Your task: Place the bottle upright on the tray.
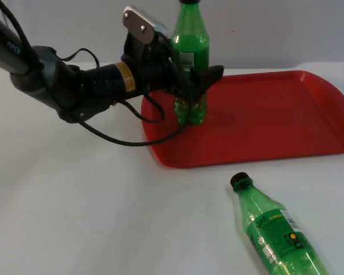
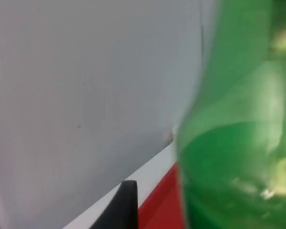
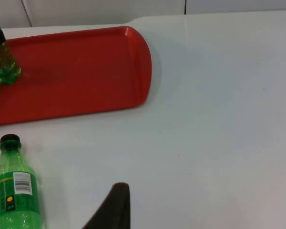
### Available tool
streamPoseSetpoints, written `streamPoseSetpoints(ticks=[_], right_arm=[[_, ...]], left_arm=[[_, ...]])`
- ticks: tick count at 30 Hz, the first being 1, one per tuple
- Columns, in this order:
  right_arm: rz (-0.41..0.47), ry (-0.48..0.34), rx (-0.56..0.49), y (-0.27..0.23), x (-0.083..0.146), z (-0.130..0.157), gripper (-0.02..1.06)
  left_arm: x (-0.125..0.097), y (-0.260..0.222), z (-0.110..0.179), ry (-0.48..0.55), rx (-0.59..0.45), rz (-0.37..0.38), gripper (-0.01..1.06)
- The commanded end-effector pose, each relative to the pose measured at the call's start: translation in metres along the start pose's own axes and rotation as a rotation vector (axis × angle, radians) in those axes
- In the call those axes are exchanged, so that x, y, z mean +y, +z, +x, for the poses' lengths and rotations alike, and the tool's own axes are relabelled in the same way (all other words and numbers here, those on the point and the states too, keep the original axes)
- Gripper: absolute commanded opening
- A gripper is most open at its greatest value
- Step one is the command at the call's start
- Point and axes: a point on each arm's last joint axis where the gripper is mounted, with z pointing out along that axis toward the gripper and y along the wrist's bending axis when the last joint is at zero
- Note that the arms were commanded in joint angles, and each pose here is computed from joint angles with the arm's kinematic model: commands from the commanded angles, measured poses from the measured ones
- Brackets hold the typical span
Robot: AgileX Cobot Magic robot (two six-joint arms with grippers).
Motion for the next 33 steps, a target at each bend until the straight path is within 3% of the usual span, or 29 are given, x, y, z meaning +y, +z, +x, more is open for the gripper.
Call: streamPoseSetpoints(ticks=[1,11,19,28,33], right_arm=[[0.004,0.002,0.002,0.001,0.000,0.001,1.05],[0.004,0.002,0.002,0.001,0.000,0.001,1.05],[0.004,0.002,0.002,0.001,0.000,0.001,1.05],[0.004,0.002,0.002,0.001,0.000,0.001,1.05],[0.004,0.002,0.002,0.001,0.000,0.001,1.05]], left_arm=[[0.006,-0.004,-0.005,-0.018,-0.006,0.003,1.05],[0.008,-0.030,-0.010,-0.030,0.042,-0.003,1.05],[-0.012,-0.055,-0.031,-0.045,0.078,0.016,1.05],[-0.029,-0.083,-0.060,-0.045,0.142,-0.018,1.05],[-0.028,-0.100,-0.090,-0.125,0.260,-0.127,1.05]])
